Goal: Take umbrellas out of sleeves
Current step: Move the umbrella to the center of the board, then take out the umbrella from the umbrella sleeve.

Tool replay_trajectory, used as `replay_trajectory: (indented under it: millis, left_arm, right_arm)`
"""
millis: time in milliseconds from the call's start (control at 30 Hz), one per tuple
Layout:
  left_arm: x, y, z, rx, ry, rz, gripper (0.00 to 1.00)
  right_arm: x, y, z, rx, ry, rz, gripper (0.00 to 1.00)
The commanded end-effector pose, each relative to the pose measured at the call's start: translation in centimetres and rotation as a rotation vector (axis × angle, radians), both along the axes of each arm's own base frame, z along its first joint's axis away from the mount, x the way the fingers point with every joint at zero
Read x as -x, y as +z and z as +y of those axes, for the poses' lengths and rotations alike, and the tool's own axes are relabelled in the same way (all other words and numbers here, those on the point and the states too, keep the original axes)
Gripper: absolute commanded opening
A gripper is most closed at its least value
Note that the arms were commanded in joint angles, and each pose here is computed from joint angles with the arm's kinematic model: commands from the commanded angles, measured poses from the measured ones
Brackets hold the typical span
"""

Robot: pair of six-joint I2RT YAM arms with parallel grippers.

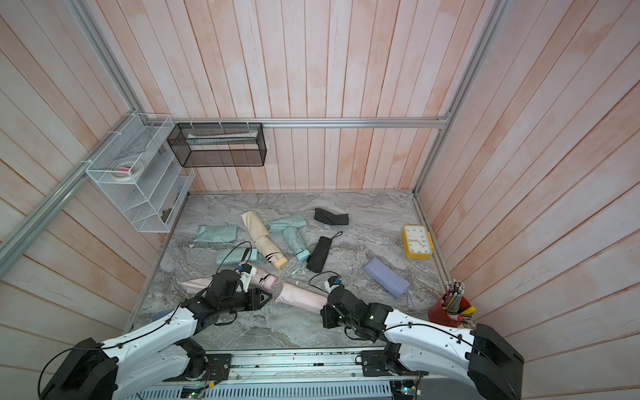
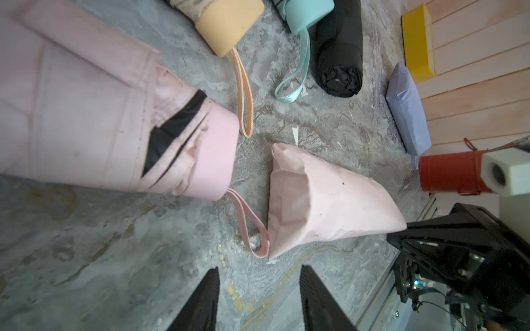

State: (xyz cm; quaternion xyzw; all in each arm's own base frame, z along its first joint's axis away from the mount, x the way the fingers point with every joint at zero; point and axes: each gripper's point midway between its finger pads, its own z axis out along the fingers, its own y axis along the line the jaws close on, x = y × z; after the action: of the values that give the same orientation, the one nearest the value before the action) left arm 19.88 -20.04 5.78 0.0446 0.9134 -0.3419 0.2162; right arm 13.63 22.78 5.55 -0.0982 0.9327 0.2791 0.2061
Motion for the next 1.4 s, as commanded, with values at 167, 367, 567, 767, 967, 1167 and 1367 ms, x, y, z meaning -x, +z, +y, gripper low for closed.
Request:
replay_trajectory:
  millis: [167, 367, 567, 767, 967, 1167, 1367]
  left_arm:
    - [0.3, 3.4, -3.3, -0.107, -0.213, -0.245, 0.56]
    - [0.9, 8.5, -7.4, -0.015, -0.446, -0.456, 0.57]
    - [2.2, 10.2, -9.4, -0.344, -0.886, -0.775, 0.42]
    - [1.3, 4.3, -4.9, -0.737, -1.076, -0.532, 0.51]
    - [2.2, 1.4, -3.0, -0.747, -1.059, -0.450, 0.58]
    - [1.1, 1.6, -3.3, -0.678, -0.975, -0.507, 0.62]
    - [0.5, -0.3, -3.5, -0.653, -0.982, -0.465, 0.63]
  right_arm:
    - [-1.0, 1.3, -1.8, 0.058, -0.043, -0.064, 0.26]
    - [-1.6, 2.3, -2.8, 0.048, -0.069, -0.104, 0.27]
    - [-1.7, 2.1, -3.2, 0.060, -0.056, -0.116, 0.27]
    - [-1.6, 2.8, -3.0, 0.033, -0.046, -0.131, 0.28]
    - [-1.6, 2.6, -2.8, 0.030, -0.028, -0.132, 0.28]
    - [-1.5, 2.4, -2.8, 0.029, -0.028, -0.125, 0.28]
    - [-1.4, 2.3, -2.9, 0.017, -0.042, -0.116, 0.28]
